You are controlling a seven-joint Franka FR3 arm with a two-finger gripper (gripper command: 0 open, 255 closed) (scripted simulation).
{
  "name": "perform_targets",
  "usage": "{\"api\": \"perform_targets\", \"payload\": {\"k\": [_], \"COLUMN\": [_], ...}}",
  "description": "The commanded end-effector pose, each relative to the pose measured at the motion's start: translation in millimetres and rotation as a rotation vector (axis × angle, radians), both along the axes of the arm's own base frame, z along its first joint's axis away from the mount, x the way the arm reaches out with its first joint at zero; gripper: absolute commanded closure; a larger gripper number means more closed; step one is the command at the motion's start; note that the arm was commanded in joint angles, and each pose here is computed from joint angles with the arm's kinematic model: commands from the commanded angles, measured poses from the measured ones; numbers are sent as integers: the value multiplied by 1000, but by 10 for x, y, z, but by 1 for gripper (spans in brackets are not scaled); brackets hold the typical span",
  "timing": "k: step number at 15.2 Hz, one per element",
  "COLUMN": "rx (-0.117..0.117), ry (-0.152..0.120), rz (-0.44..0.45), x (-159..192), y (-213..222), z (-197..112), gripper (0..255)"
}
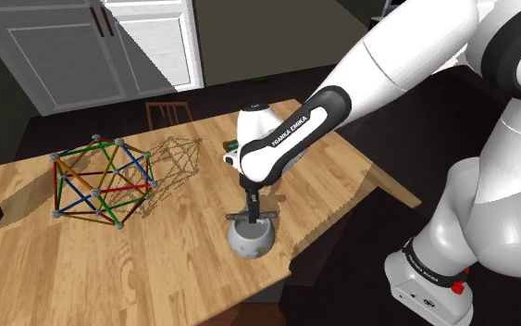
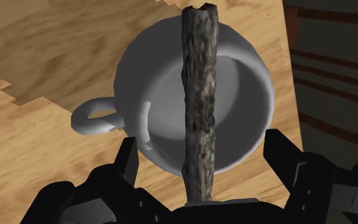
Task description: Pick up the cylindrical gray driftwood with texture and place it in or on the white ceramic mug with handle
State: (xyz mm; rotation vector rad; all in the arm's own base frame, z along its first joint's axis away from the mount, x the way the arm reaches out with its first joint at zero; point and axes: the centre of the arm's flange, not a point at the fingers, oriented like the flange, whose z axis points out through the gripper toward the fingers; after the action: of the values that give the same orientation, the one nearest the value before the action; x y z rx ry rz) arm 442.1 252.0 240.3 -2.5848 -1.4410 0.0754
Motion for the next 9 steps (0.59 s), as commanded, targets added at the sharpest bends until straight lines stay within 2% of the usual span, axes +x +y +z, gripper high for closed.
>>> {"api": "perform_targets", "payload": {"k": [1, 2, 9], "rx": [0, 0, 0], "ry": [1, 1, 1], "rz": [0, 0, 0], "x": [28, 41, 41], "y": [-29, -43, -43], "z": [233, 335, 335], "gripper": [0, 0, 0]}}
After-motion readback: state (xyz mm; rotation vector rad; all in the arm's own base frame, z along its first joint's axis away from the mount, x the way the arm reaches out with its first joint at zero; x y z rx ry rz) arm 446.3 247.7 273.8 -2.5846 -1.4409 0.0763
